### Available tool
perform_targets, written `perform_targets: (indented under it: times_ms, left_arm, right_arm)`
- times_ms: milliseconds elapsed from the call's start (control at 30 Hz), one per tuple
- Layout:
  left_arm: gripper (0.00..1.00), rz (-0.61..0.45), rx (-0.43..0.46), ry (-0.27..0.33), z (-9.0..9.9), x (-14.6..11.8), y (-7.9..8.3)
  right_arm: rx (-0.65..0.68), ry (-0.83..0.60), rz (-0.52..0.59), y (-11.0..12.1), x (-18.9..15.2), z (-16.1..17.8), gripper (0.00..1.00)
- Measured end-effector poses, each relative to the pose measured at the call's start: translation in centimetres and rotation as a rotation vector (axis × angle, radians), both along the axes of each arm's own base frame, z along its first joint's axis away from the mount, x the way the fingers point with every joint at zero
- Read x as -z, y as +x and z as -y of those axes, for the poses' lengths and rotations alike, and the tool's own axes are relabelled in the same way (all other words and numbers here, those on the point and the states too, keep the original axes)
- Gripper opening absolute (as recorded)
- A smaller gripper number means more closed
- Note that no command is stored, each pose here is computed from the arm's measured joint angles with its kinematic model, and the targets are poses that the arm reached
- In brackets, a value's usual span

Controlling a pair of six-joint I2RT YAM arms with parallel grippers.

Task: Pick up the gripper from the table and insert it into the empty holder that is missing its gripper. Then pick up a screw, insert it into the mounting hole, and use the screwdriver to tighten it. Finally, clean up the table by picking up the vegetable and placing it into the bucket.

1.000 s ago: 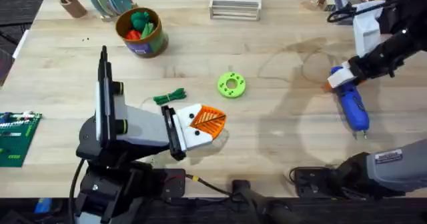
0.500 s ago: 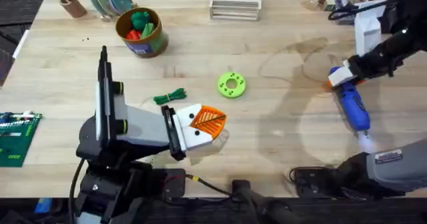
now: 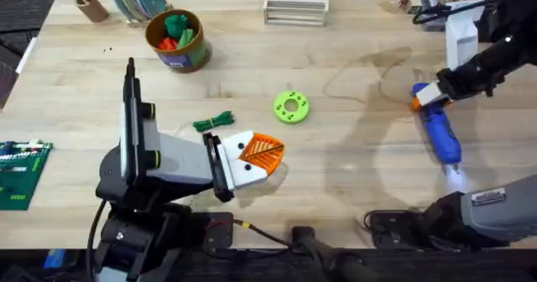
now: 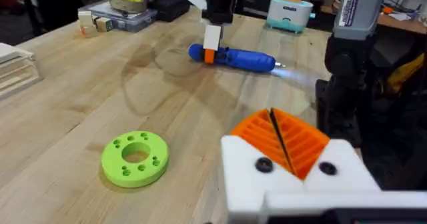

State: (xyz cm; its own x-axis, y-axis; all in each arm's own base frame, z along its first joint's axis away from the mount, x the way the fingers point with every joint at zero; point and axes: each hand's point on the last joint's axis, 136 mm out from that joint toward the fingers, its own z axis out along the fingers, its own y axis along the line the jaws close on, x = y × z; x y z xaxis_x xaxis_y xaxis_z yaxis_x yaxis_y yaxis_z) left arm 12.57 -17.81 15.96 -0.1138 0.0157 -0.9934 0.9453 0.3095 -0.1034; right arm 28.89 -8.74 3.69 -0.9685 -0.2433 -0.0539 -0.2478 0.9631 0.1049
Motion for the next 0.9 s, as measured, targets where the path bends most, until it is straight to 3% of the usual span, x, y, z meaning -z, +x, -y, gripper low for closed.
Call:
perform_targets:
  times_ms: [733, 900]
  left_arm:
    - [0.016, 0.000, 0.000, 0.000, 0.0, 0.0, 0.0]
    - [0.016, 0.000, 0.000, 0.000, 0.0, 0.0, 0.0]
  right_arm:
    - [0.001, 0.010, 0.004, 0.0, -0.1, -0.2, 0.193]
    - [0.000, -0.008, 0.061, 0.2, -1.9, -0.2, 0.187]
